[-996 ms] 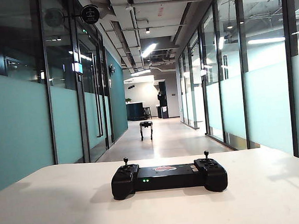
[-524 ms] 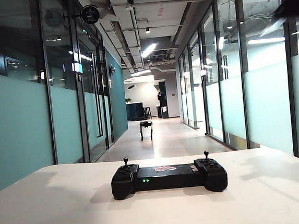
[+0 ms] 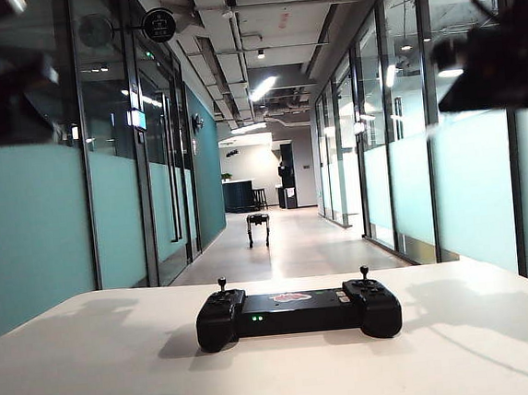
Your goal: Push the left joystick on the remote control sitting on the white table backward to make the robot dog back up in a straight line until it returns close to you.
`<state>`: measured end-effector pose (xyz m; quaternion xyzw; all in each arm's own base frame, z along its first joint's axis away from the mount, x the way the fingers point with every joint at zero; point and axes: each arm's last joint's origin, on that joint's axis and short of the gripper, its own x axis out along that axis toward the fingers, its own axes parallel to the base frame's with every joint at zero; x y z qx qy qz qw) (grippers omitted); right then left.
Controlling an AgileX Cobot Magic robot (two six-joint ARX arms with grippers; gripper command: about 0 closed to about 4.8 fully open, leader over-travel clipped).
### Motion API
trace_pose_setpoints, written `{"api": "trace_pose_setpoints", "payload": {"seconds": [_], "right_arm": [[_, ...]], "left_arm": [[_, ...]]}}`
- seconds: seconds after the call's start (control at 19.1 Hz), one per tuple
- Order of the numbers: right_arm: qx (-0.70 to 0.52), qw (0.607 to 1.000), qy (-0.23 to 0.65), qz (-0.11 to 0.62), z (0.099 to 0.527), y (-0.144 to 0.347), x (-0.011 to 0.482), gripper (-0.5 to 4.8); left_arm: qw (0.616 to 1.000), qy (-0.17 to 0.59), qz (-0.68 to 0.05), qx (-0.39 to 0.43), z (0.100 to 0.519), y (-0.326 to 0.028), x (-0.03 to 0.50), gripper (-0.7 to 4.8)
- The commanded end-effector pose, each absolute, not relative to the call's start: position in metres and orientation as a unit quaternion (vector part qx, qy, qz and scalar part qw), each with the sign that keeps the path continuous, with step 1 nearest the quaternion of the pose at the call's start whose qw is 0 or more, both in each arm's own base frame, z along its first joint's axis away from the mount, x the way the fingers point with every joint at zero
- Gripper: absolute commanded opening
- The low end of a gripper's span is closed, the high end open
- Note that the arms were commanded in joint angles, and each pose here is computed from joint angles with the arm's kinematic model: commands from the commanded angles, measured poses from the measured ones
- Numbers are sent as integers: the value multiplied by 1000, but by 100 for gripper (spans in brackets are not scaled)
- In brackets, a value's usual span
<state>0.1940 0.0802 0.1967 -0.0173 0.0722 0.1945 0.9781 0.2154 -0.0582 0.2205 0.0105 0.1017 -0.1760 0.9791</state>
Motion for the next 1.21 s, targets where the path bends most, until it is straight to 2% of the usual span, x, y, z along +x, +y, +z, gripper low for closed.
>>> {"api": "trace_pose_setpoints", "payload": {"seconds": [0.05, 0.31, 0.37, 0.42, 0.47, 0.63, 0.84, 1.21], "right_arm": [[-17, 978, 69, 196, 193, 83, 200, -2], [-26, 974, 111, 195, 176, 86, 207, 3], [-24, 973, 121, 194, 172, 87, 208, 45], [-16, 972, 135, 194, 167, 87, 210, 149], [-6, 970, 148, 192, 162, 88, 211, 220], [4, 964, 180, 195, 150, 93, 217, 320], [-7, 954, 207, 215, 139, 114, 230, 328], [13, 941, 274, 198, 114, 136, 274, 328]], "left_arm": [[978, 101, -180, 6, 222, -61, 228, -5], [976, 118, -182, 7, 218, -68, 256, -5], [975, 124, -182, 8, 217, -70, 261, -5], [975, 127, -182, 8, 216, -71, 266, -5], [974, 133, -184, 8, 214, -72, 272, -5], [968, 148, -202, 9, 207, -77, 286, -5], [961, 164, -222, 8, 198, -80, 293, -5], [959, 160, -236, 5, 198, -83, 293, -5]]}}
